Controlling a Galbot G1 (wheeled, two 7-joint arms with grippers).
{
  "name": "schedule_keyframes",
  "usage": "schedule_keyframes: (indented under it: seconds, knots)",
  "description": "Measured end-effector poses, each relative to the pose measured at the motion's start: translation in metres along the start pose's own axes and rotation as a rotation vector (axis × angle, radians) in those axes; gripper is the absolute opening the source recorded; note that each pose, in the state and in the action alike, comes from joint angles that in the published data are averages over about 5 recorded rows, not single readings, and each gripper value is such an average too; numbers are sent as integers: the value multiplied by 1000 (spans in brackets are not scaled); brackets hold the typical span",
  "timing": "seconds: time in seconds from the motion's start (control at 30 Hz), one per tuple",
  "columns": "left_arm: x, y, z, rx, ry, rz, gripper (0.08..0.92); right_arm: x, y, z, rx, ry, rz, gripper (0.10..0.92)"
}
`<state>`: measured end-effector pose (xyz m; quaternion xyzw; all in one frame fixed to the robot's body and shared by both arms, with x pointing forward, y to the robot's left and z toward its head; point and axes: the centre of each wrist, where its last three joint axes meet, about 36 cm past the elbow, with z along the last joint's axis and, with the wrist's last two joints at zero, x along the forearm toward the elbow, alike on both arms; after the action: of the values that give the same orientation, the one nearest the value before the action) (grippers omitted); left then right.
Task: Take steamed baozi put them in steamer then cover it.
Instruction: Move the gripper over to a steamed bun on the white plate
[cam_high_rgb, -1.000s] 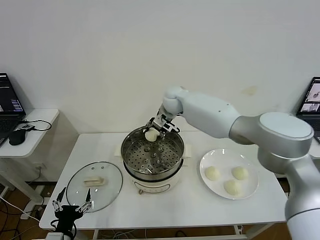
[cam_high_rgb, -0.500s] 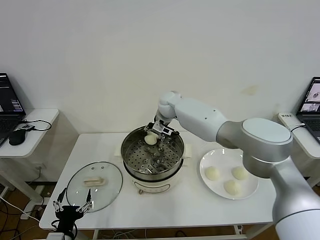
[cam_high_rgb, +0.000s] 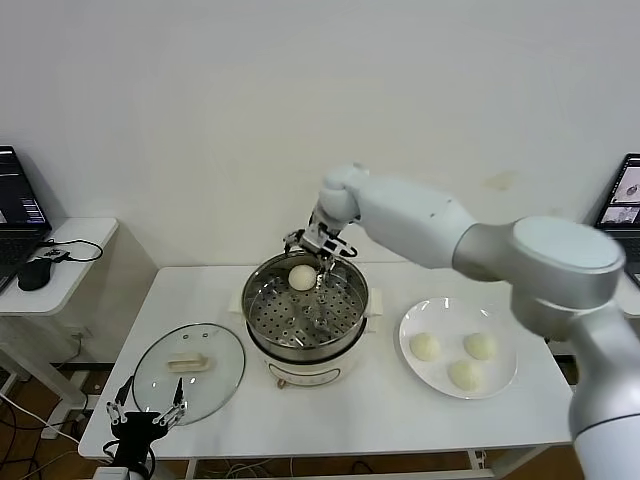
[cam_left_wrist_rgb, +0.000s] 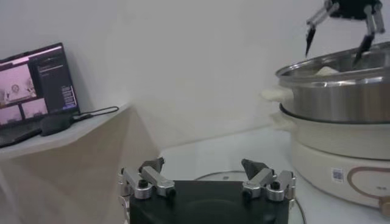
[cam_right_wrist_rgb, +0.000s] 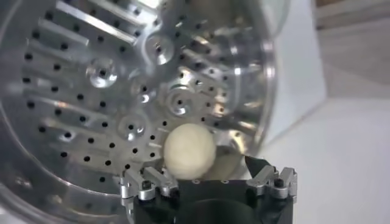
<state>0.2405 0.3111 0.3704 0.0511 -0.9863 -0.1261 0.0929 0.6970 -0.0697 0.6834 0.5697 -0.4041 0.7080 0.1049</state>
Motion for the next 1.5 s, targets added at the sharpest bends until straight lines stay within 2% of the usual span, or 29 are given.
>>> schedule_keyframes:
  seconds: [0.3,0.57,0.77,1.0,1.5]
  knots:
    - [5,4,-6,-14,-6,-2,823,48,71,32,-244,50,-30,823]
    - [7,4,-9,-18,-12,-3,823,54,165,72,-428,72,-67,823]
    - [7,5,-12,-25,-13,-3,823,39,218,91,-513,83,-94,823]
    - [6,10,-12,-31,-10,-18,823,10,260,107,-573,100,-141,823]
    - [5,14,-7,-34,9,-38,823,-68,294,108,-606,116,-225,823]
